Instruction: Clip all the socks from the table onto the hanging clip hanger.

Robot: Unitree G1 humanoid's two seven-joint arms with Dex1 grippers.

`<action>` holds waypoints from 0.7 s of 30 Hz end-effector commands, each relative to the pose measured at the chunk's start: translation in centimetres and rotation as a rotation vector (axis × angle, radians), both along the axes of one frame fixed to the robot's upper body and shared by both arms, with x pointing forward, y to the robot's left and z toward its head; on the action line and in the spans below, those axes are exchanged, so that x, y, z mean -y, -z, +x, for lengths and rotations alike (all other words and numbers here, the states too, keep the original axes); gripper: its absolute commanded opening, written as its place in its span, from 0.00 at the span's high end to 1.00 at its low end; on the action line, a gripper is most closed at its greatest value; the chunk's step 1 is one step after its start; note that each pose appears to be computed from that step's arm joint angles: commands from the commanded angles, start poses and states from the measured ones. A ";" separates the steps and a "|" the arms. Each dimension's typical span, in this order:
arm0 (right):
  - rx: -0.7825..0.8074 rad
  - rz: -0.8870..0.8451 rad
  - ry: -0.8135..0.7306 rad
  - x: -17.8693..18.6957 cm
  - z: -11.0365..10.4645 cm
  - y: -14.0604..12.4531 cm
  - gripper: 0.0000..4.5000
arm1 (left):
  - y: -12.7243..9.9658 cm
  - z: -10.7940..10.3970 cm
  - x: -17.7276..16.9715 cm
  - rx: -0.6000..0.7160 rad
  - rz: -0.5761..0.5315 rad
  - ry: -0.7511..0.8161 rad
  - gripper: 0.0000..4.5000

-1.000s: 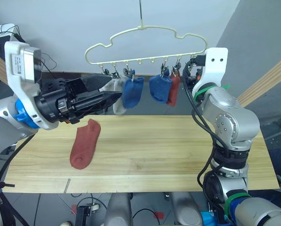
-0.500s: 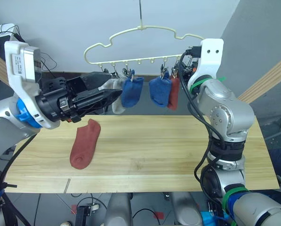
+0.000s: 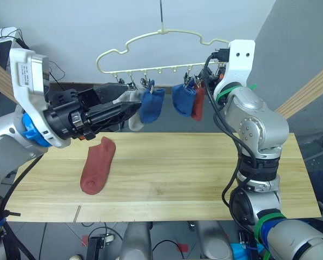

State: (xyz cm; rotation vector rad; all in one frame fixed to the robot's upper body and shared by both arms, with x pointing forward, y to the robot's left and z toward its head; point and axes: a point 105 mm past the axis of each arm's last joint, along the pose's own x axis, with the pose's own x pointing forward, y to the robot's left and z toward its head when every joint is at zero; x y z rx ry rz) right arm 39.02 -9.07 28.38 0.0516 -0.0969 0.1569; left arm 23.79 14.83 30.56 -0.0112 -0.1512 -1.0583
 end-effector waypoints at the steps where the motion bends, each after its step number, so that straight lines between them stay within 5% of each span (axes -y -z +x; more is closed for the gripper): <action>1: 0.074 0.010 -0.014 -0.4 -0.6 -1.9 0.47 | -0.7 -0.6 0.3 0.055 0.002 0.010 0.28; 10: 0.070 0.011 -0.009 -0.4 -0.5 -1.8 1.00 | -0.8 -0.5 0.4 0.057 0.003 0.006 0.28; 21: 0.074 0.009 0.004 0.0 -0.4 -1.9 1.00 | 0.8 0.7 -0.7 0.031 0.083 -0.104 0.28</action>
